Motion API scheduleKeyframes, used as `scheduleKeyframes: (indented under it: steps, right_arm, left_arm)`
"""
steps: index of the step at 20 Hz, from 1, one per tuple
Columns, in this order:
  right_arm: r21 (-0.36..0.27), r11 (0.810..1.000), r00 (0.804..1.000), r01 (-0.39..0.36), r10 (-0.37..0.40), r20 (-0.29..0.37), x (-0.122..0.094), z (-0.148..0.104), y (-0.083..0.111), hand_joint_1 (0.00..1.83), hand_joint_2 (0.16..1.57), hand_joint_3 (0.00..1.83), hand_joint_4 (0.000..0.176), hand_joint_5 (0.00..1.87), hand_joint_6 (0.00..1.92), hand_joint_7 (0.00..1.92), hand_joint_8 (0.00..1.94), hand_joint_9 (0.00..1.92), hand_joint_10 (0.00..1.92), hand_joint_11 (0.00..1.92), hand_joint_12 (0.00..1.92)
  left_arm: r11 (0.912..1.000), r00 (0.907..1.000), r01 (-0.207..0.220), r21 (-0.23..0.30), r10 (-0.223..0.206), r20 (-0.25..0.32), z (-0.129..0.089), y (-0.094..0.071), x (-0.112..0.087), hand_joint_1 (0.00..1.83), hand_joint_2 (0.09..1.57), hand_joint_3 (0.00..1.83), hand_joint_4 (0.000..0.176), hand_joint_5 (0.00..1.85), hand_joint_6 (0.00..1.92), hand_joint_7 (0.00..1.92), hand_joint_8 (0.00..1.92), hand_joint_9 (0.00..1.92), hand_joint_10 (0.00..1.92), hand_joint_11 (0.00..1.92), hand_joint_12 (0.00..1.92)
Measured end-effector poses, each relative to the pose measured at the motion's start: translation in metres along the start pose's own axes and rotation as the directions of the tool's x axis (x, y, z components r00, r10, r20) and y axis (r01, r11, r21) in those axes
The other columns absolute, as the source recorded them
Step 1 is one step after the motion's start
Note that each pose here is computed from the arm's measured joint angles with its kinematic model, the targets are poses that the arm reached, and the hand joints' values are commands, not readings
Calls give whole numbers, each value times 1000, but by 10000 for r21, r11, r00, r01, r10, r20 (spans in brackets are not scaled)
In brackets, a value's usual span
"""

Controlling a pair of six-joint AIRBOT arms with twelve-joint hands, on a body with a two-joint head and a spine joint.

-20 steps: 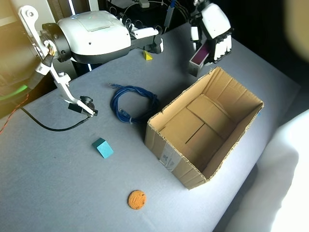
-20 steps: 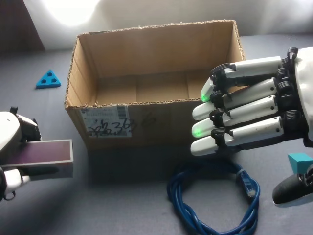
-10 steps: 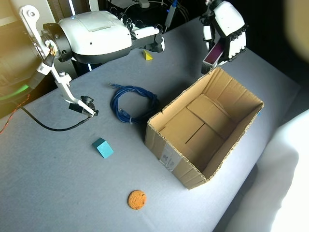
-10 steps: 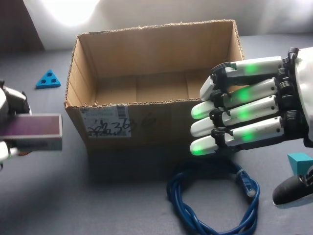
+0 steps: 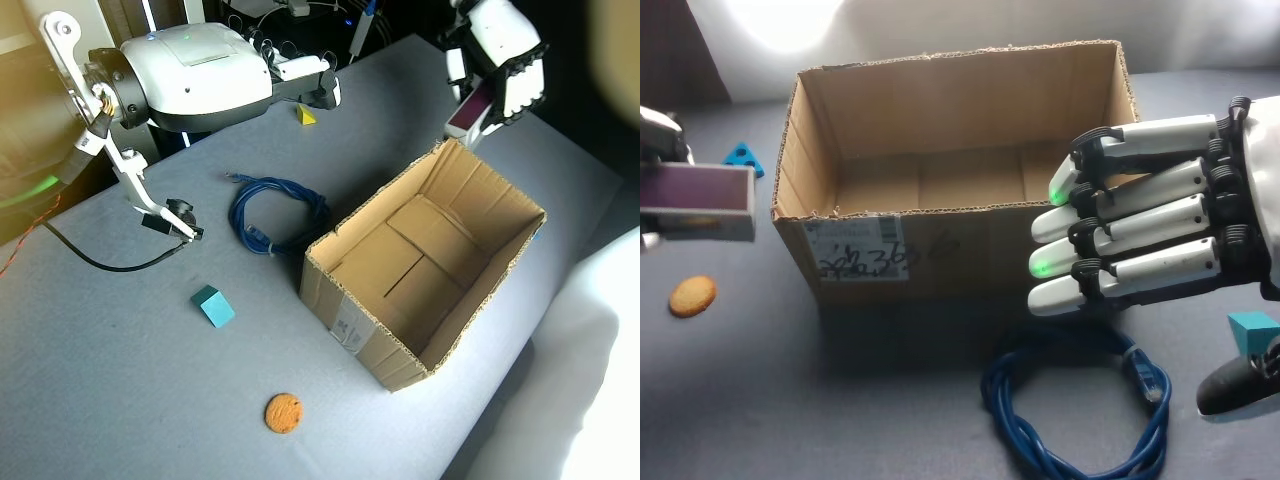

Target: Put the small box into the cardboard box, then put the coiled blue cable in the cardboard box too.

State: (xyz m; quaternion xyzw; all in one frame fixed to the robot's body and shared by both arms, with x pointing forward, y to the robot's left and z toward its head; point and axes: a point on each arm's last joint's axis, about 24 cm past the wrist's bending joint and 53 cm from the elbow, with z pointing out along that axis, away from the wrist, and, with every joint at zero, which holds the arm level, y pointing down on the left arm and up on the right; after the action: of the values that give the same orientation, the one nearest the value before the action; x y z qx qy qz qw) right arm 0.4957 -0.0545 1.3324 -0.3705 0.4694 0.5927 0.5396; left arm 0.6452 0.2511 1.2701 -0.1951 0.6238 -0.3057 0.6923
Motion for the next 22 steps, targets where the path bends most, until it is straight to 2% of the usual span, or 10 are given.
scheduleKeyframes:
  steps: [4, 7, 8, 10, 12, 14, 16, 17, 20, 22]
  right_arm:
    - [-4, 10000, 10000, 4, -4, 7, 0, 0, 0, 695, 1006, 2, 0, 446, 1, 479, 0, 451, 1, 30, 1030]
    - [1, 10000, 10000, 21, -21, 3, 0, 0, 0, 699, 999, 0, 0, 455, 4, 484, 4, 449, 5, 36, 1032]
    - [0, 10000, 10000, 27, -27, 6, 0, 0, 0, 701, 997, 0, 0, 444, 0, 481, 3, 446, 3, 24, 1028]
    - [5, 10000, 10000, 48, -48, 2, 0, 0, 0, 761, 968, 0, 0, 514, 4, 537, 4, 497, 7, 90, 993]
    - [4, 10000, 10000, 61, -61, -1, 0, 0, 0, 723, 987, 7, 0, 491, 4, 520, 4, 483, 4, 67, 979]
    - [-1, 10000, 10000, 67, -67, 3, 0, 0, 0, 638, 1020, 5, 0, 429, 0, 474, 0, 438, 0, 13, 1011]
    - [7, 10000, 10000, 69, -69, 3, 0, 0, 0, 723, 1000, 0, 0, 467, 17, 490, 9, 453, 9, 27, 1029]
    - [4, 10000, 10000, 81, -81, 5, 0, 0, 0, 723, 1002, 0, 0, 482, 8, 499, 4, 464, 6, 44, 997]
    - [7, 9999, 9999, 103, -103, -2, 0, 0, 0, 713, 1007, 0, 0, 482, 10, 496, 8, 464, 6, 53, 989]
    - [10, 9999, 9999, 113, -113, -1, 0, 0, 0, 699, 1003, 0, 0, 486, 8, 505, 8, 471, 7, 59, 989]
  left_arm:
    - [9978, 9996, -134, 643, 119, 238, 10, -16, -16, 1359, 1175, 1, 0, 880, 912, 868, 1288, 734, 1455, 553, 1271]
    - [9911, 9993, -277, 1300, 244, 271, 20, -35, -28, 1362, 1169, 0, 0, 888, 895, 885, 1244, 748, 1460, 561, 1297]
    - [9879, 9992, -371, 1505, 340, 232, 23, -42, -30, 1358, 1178, 1, 0, 870, 916, 858, 1290, 736, 1472, 560, 1277]
    - [9840, 9992, -381, 1738, 360, 156, 27, -50, -32, 1361, 1174, 0, 0, 887, 878, 872, 1271, 737, 1474, 564, 1268]
    - [9743, 9986, -501, 2197, 528, -63, 30, -67, -29, 1363, 1164, 0, 0, 898, 882, 900, 1217, 756, 1446, 563, 1268]
    - [9650, 9979, -581, 2556, 639, -144, 32, -80, -28, 1354, 1189, 2, 0, 847, 951, 847, 1310, 710, 1506, 526, 1317]
    - [9608, 9969, -474, 2733, 628, -478, 34, -89, -18, 1359, 1173, 0, 0, 872, 927, 874, 1263, 748, 1452, 559, 1277]
    - [9576, 9954, -424, 2850, 651, -706, 35, -94, -11, 1354, 1187, 3, 0, 835, 985, 852, 1303, 723, 1480, 522, 1275]
    - [9497, 9921, -264, 3121, 631, -1081, 36, -108, 4, 1363, 1163, 0, 0, 902, 886, 894, 1214, 764, 1441, 578, 1272]
    - [9424, 9907, -60, 3344, 511, -1260, 37, -120, 14, 1358, 1177, 0, 0, 871, 926, 864, 1266, 739, 1473, 551, 1295]
